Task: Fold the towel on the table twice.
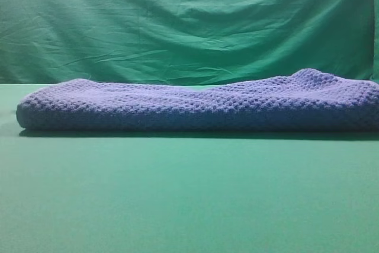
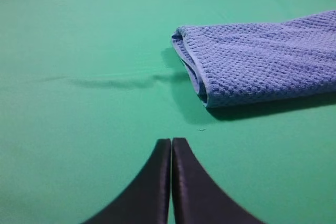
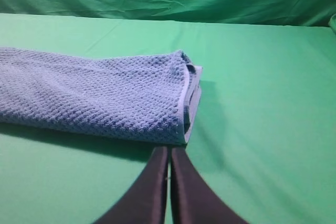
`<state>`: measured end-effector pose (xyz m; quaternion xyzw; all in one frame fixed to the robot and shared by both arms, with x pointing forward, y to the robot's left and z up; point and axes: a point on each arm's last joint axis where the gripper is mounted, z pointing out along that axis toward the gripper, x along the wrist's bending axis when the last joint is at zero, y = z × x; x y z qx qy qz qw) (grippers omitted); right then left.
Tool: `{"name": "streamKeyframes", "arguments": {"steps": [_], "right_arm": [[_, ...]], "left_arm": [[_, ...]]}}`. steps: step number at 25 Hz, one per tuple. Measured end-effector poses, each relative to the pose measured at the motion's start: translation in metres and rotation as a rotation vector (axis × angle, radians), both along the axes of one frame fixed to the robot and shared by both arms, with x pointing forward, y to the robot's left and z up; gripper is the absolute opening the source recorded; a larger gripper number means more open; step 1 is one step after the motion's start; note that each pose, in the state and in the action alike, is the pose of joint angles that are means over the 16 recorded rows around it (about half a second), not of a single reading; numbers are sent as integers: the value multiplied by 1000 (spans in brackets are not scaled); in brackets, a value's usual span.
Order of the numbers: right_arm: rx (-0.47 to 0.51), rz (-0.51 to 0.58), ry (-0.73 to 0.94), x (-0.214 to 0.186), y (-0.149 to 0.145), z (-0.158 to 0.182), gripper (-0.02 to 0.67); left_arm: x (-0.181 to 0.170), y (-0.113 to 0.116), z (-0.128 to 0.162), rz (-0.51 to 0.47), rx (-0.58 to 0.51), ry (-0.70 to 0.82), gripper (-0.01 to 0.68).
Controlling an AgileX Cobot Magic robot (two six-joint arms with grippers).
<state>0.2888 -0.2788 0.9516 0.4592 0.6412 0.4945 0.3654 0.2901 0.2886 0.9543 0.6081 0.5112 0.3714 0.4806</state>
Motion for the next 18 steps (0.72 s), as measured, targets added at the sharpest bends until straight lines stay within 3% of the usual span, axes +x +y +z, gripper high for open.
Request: {"name": "streamKeyframes", "arguments": {"steps": [18], "right_arm": [[-5, 0, 14, 0, 0, -1, 0]], "left_arm": [[1, 1, -1, 14, 5, -14, 0]]}}
